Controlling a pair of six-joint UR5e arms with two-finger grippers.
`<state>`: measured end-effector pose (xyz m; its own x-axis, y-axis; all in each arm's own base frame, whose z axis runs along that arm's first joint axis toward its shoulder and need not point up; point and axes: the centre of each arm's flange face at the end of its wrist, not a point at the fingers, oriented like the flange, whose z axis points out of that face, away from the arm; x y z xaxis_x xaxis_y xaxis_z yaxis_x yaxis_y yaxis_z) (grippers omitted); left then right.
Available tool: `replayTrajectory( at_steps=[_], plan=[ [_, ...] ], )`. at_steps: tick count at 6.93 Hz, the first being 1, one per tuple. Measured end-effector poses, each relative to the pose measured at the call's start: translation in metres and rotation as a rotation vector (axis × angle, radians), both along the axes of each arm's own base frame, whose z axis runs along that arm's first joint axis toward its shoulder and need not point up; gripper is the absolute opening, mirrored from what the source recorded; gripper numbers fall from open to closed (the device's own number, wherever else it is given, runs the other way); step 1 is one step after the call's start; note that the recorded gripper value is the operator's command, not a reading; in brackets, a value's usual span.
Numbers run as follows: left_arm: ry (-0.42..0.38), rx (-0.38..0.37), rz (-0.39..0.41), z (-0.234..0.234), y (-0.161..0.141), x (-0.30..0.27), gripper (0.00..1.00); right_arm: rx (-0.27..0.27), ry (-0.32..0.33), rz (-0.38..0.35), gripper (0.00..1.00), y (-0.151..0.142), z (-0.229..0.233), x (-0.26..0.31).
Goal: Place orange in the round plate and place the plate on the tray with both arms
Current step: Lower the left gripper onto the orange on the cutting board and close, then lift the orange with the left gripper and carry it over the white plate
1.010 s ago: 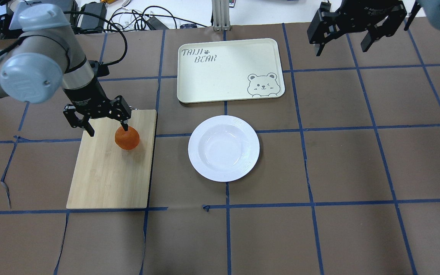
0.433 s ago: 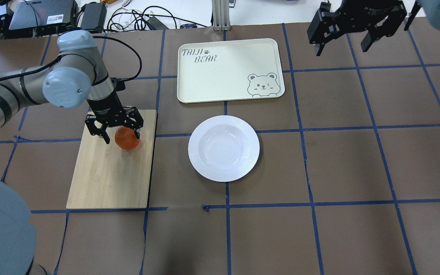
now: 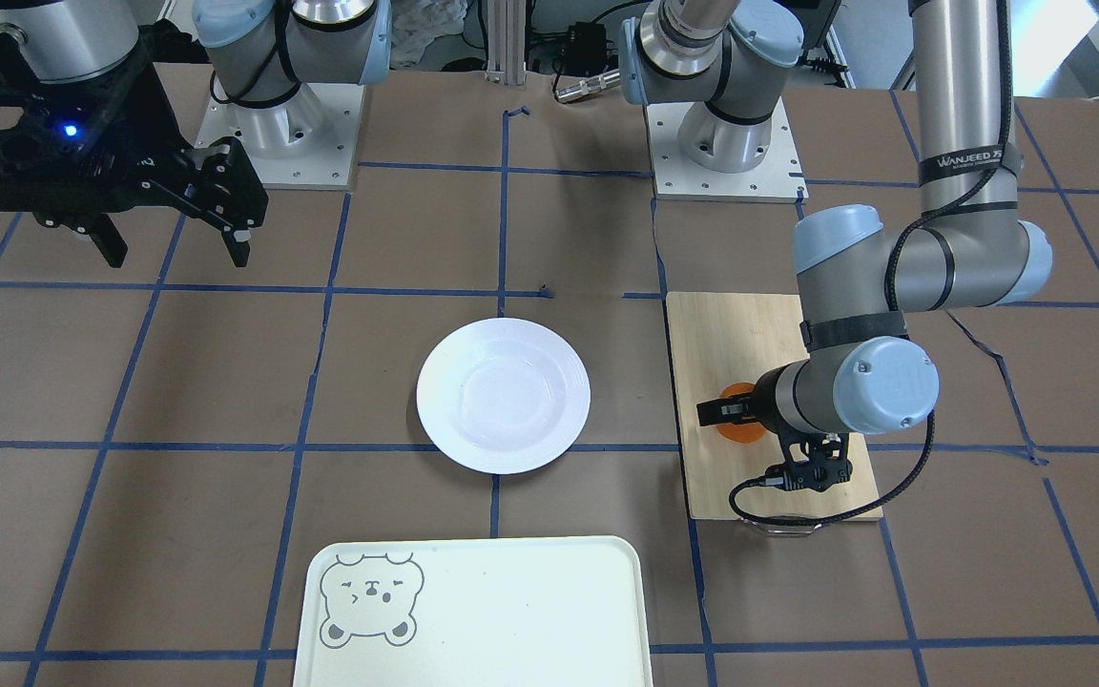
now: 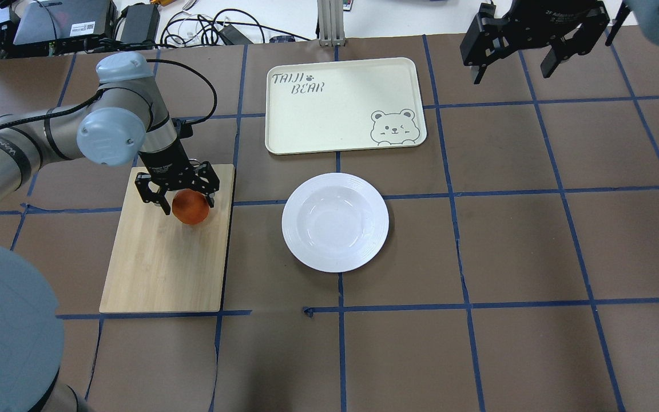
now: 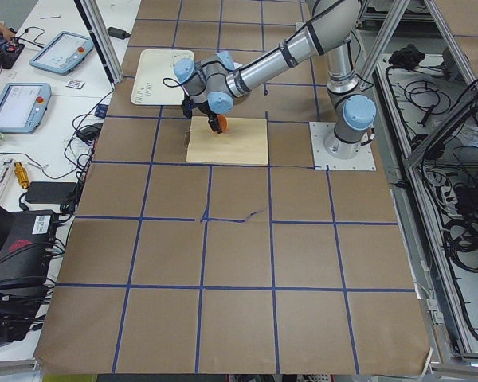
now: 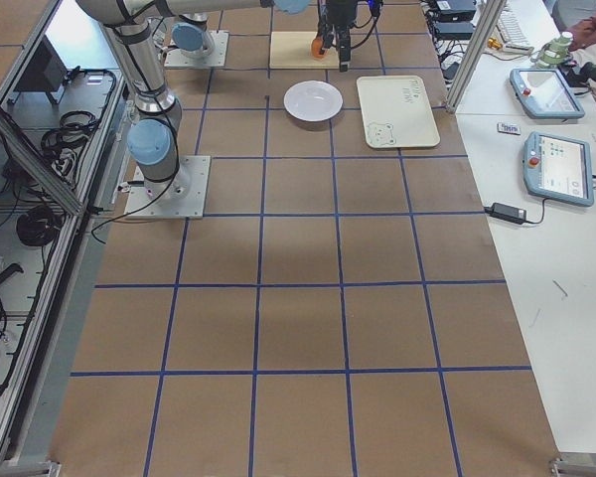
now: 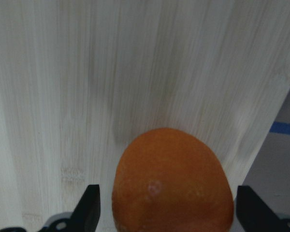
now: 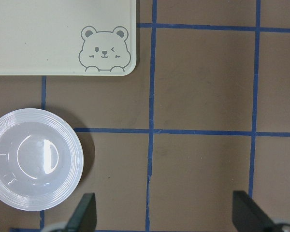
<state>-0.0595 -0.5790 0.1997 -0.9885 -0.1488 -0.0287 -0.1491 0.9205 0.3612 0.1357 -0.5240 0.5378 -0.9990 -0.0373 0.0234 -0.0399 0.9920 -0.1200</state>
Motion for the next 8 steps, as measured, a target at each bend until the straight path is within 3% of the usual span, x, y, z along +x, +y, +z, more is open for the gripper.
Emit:
replayTrajectory(
  at_steps=[1,2,5,8],
  plan=[
    [-0.001,-0.004,-0.004,0.001,-0.002,0.001,0.25,0.0,0.0,0.0,1.0,0.0,0.0,0.0],
    [-0.002,-0.01,-0.005,0.003,-0.003,0.001,0.07,0.001,0.0,0.0,1.0,0.0,0.0,0.0],
    [0.012,-0.047,-0.011,0.021,-0.005,-0.013,0.04,0.0,0.002,0.0,1.0,0.0,0.0,0.0],
    [0.042,-0.115,0.028,0.066,0.005,-0.11,0.05,-0.001,0.002,0.0,1.0,0.001,0.001,0.0]
  ],
)
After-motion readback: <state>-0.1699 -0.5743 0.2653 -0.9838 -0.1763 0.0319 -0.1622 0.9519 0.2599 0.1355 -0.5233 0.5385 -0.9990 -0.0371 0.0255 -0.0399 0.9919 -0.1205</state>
